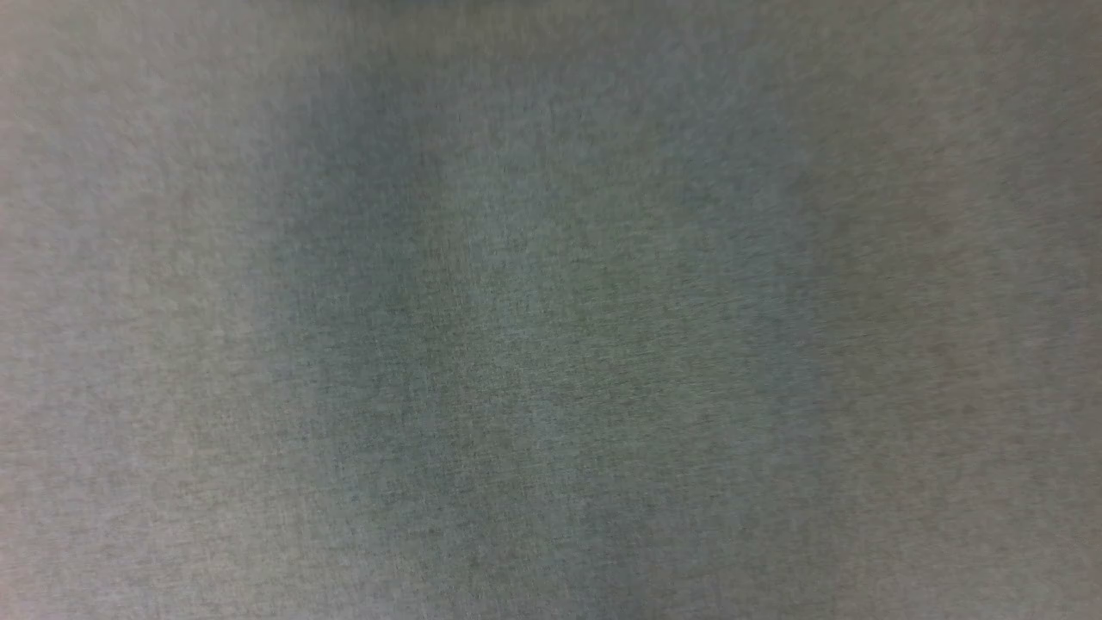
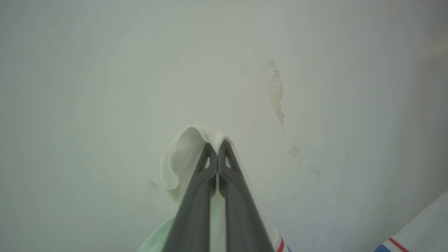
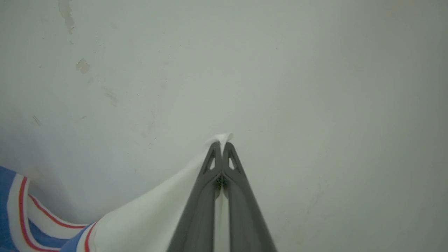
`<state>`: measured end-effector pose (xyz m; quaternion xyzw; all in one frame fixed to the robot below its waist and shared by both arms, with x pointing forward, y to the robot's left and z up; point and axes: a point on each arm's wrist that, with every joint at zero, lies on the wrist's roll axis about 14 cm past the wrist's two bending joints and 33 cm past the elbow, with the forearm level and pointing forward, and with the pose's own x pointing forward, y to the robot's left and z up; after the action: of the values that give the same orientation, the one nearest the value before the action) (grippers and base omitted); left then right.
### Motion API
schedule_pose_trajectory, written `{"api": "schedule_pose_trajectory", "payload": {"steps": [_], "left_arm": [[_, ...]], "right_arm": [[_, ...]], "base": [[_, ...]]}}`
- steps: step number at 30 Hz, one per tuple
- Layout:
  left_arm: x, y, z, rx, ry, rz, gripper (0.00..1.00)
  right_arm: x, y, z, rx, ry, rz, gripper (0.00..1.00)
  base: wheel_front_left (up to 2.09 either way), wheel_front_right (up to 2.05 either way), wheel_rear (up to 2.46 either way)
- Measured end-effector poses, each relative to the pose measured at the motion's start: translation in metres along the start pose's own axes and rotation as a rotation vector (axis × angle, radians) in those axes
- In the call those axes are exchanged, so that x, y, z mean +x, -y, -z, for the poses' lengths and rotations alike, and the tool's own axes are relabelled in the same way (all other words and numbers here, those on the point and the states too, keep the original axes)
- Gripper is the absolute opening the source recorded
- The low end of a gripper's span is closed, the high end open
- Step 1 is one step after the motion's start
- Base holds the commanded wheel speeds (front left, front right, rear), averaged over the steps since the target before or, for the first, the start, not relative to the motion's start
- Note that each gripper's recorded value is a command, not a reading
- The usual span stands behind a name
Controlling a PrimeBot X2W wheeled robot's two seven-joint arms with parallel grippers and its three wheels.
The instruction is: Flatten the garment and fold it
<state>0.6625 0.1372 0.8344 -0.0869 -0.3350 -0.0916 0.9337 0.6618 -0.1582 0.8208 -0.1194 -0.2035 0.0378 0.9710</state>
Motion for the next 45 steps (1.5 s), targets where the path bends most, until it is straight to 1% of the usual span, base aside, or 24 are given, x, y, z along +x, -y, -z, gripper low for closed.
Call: {"api": "schedule_pose_trajectory", "payload": {"steps": [3,6,10,13,18,21,23,25,28,31,37,40,45], "left_arm": [[-0.008,-0.014,0.039,-0.02,-0.02,-0.011,0.0],[-0.025,-0.03,0.079,-0.039,-0.066,-0.022,0.0],[-0.06,-0.043,0.122,-0.022,-0.169,0.013,0.0],[-0.087,-0.045,0.131,-0.02,-0.215,0.051,0.0],[-0.142,-0.045,0.123,-0.022,-0.284,0.089,0.0],[-0.181,-0.042,0.109,-0.02,-0.331,0.109,0.0],[-0.203,-0.04,0.094,-0.031,-0.343,0.094,0.0],[-0.223,-0.037,0.076,-0.041,-0.349,0.076,0.0],[-0.253,-0.036,0.052,-0.024,-0.378,0.048,0.0],[-0.298,-0.032,0.046,-0.005,-0.482,0.032,0.0],[-0.403,-0.007,0.051,-0.137,-0.743,-0.048,0.0],[-0.454,0.004,0.053,-0.167,-0.884,-0.068,0.0],[-0.519,0.014,0.05,-0.233,-1.039,-0.134,0.0]], "right_arm": [[0.008,-0.009,0.047,-0.024,-0.056,-0.023,0.0],[0.009,-0.019,0.088,-0.045,-0.105,-0.053,0.0],[0.002,-0.038,0.128,-0.027,-0.148,-0.115,0.0],[-0.01,-0.053,0.141,0.014,-0.157,-0.169,0.0],[-0.047,-0.066,0.136,0.103,-0.144,-0.247,0.0],[-0.08,-0.071,0.13,0.164,-0.154,-0.284,0.0],[-0.104,-0.071,0.124,0.206,-0.162,-0.294,0.0],[-0.127,-0.068,0.117,0.231,-0.17,-0.293,0.0],[-0.165,-0.064,0.109,0.28,-0.193,-0.282,0.0],[-0.209,-0.061,0.111,0.324,-0.258,-0.257,0.0],[-0.312,-0.078,0.136,0.49,-0.484,-0.198,0.0],[-0.357,-0.084,0.145,0.58,-0.584,-0.157,0.0],[-0.429,-0.096,0.158,0.618,-0.773,-0.169,0.0]], "base": [[0.0,0.0,0.0],[0.0,0.0,0.0],[0.0,0.0,0.0],[0.0,0.0,0.0],[0.0,0.0,0.0],[0.0,0.0,0.0],[0.0,0.0,0.0],[0.0,0.0,0.0],[0.0,0.0,0.0],[0.0,0.0,0.0],[0.0,0.0,0.0],[0.0,0.0,0.0],[0.0,0.0,0.0]]}}
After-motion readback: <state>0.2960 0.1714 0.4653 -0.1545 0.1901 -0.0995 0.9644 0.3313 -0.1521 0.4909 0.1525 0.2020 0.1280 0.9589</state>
